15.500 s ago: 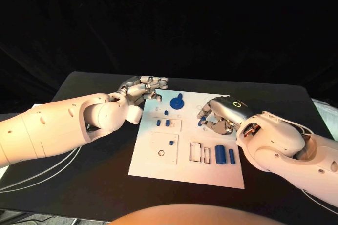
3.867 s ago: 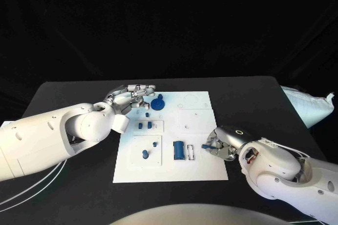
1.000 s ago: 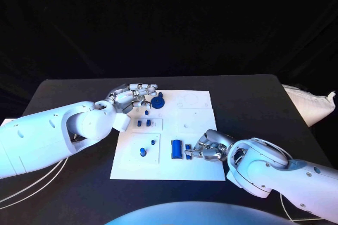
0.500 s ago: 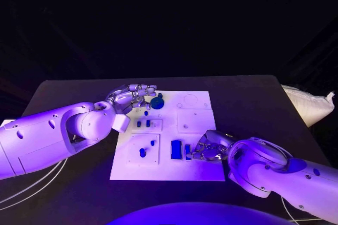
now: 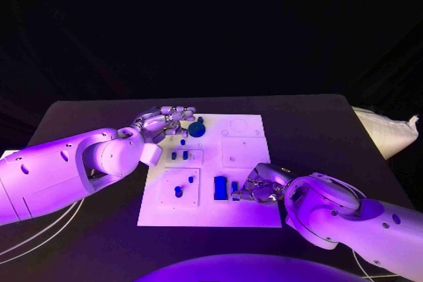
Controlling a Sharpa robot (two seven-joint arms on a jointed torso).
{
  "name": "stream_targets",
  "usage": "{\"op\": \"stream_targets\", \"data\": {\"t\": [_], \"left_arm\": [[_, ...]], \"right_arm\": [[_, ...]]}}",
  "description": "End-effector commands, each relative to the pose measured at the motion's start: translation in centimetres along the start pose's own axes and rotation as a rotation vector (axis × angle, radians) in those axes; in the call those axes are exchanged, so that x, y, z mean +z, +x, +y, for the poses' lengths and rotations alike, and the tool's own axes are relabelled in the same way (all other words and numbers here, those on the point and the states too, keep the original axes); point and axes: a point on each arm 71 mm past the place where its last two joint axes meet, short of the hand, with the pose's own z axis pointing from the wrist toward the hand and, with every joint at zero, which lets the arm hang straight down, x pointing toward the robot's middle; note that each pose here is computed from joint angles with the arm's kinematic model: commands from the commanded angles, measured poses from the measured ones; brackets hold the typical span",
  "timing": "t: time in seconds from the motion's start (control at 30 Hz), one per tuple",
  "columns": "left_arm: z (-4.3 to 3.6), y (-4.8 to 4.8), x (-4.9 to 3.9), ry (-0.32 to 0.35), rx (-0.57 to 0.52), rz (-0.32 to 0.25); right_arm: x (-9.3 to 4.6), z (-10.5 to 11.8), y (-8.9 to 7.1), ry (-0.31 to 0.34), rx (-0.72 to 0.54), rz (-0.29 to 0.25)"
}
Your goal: Assemble the parts on the task board
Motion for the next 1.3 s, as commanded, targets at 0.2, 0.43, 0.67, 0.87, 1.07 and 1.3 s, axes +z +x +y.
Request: {"op": "stream_targets", "data": {"t": [0.2, 0.43, 0.67, 0.87, 1.07, 1.3], "left_arm": [[0.02, 0.28, 0.08, 0.001, -0.002, 0.022], [0.05, 0.38, 0.13, -0.001, 0.000, 0.026], [0.06, 0.25, 0.09, -0.002, 0.003, 0.023], [0.09, 0.18, 0.06, -0.002, 0.004, 0.021], [0.16, 0.09, 0.01, -0.004, 0.004, 0.019], [0.29, -0.05, -0.01, -0.007, 0.005, 0.014]], "right_arm": [[0.1, -0.1, 0.1, -0.007, -0.021, 0.008], [0.7, 0.0, 0.3, -0.004, -0.029, 0.002], [1.3, -0.4, 0.5, 0.010, -0.022, -0.026], [1.2, -0.2, 0.5, -0.001, -0.001, -0.039], [0.7, -0.2, 0.2, -0.026, 0.053, -0.038], [0.2, -0.4, -0.9, -0.066, 0.186, -0.058]]}}
